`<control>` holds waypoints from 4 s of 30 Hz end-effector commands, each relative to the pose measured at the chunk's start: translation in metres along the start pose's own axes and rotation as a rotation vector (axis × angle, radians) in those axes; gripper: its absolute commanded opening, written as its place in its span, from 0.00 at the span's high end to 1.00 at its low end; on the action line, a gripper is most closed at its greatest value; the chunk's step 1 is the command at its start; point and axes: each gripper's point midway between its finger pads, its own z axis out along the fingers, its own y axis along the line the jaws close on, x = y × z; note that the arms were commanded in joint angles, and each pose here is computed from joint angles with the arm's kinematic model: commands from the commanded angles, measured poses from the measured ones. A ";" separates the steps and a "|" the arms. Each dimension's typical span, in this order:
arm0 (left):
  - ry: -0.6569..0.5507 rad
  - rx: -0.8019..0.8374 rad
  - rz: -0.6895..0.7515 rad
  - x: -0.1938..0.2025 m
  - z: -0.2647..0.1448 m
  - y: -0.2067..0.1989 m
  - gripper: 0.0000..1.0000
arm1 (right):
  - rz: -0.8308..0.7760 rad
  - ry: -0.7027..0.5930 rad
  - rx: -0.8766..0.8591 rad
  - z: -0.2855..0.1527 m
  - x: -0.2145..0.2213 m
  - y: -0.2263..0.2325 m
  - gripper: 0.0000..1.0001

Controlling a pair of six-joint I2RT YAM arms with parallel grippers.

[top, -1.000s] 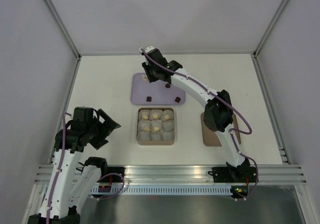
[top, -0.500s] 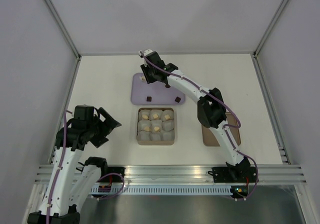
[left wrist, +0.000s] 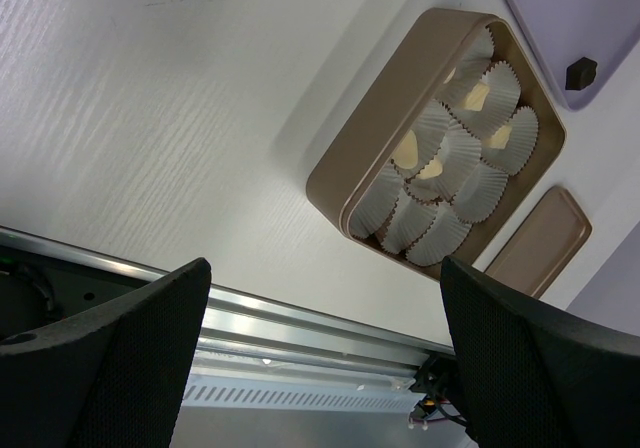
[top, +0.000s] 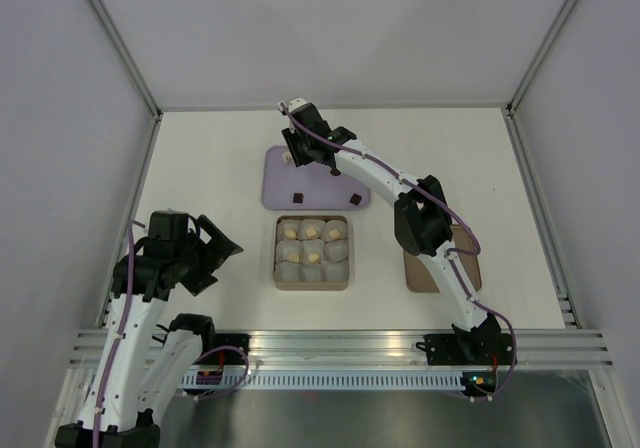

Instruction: Pack the chocolate

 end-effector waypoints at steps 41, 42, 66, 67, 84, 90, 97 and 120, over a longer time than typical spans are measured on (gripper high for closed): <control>0.062 0.031 0.029 0.012 0.010 -0.001 0.00 | 0.013 -0.101 -0.003 -0.171 -0.008 -0.015 0.89; 0.062 0.036 0.029 0.012 0.011 -0.002 0.00 | 0.027 -0.097 -0.012 -0.180 -0.004 -0.013 0.89; 0.067 0.061 0.023 0.016 0.022 -0.002 0.00 | 0.110 0.241 -0.037 -0.288 0.172 0.059 0.90; 0.066 0.060 0.021 0.016 0.022 -0.002 0.00 | 0.106 0.240 -0.025 -0.285 0.173 0.059 0.89; 0.065 0.056 0.025 0.016 0.024 0.000 0.00 | 0.096 0.261 0.049 -0.264 0.183 0.054 0.90; 0.065 0.056 0.025 0.017 0.024 0.002 0.00 | 0.083 0.267 0.040 -0.257 0.184 0.058 0.90; 0.062 0.057 0.024 0.017 0.023 0.002 0.00 | 0.076 0.299 0.054 -0.257 0.193 0.055 0.90; 0.052 0.053 0.015 0.019 0.023 0.006 0.00 | 0.072 0.328 0.101 -0.247 0.199 0.056 0.82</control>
